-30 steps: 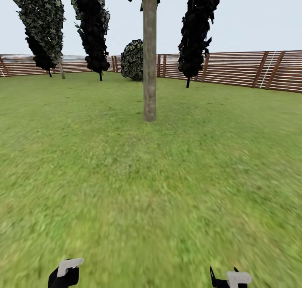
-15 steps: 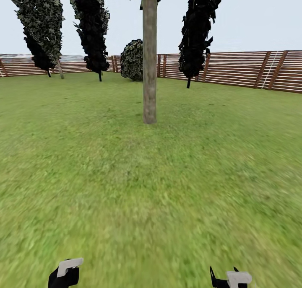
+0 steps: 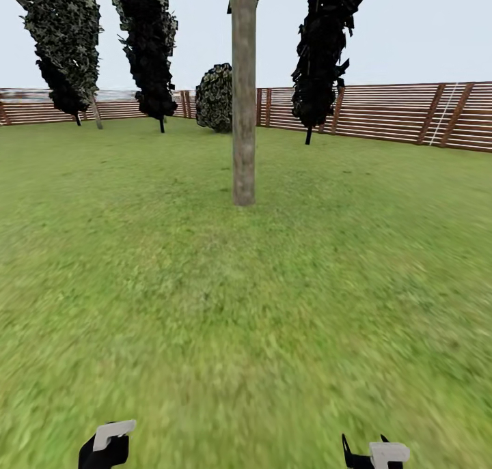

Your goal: In the garden, pick up the pesticide atomizer on the floor and spray pesticide onto both trees until each tree trunk is fully covered.

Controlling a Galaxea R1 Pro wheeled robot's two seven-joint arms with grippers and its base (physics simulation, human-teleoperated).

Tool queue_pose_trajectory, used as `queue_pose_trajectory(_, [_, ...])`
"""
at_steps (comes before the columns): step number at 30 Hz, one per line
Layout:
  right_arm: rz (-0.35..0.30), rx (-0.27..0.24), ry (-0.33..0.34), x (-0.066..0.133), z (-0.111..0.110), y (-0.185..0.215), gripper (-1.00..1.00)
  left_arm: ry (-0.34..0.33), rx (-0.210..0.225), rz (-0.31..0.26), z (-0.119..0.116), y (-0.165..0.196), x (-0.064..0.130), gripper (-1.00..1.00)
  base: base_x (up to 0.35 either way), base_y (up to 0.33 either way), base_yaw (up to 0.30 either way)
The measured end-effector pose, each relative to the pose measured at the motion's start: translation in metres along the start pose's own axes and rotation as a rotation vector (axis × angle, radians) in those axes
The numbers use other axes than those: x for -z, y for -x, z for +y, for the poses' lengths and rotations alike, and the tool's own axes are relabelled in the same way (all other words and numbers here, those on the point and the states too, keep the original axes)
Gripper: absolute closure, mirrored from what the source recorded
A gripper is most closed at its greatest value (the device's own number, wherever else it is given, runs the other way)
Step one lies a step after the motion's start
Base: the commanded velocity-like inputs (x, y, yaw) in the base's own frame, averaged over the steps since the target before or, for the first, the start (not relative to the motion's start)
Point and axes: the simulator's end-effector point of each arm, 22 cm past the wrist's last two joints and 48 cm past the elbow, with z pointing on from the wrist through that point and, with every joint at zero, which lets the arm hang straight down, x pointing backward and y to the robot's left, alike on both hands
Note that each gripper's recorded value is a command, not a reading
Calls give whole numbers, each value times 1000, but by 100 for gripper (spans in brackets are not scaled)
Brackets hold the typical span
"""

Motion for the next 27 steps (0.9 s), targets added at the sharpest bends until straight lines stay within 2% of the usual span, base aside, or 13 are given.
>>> queue_pose_trajectory(27, [0, 1, 1, 0, 0, 0, -100, 0, 0, 0, 0, 0, 0, 100, 339, 0, 0])
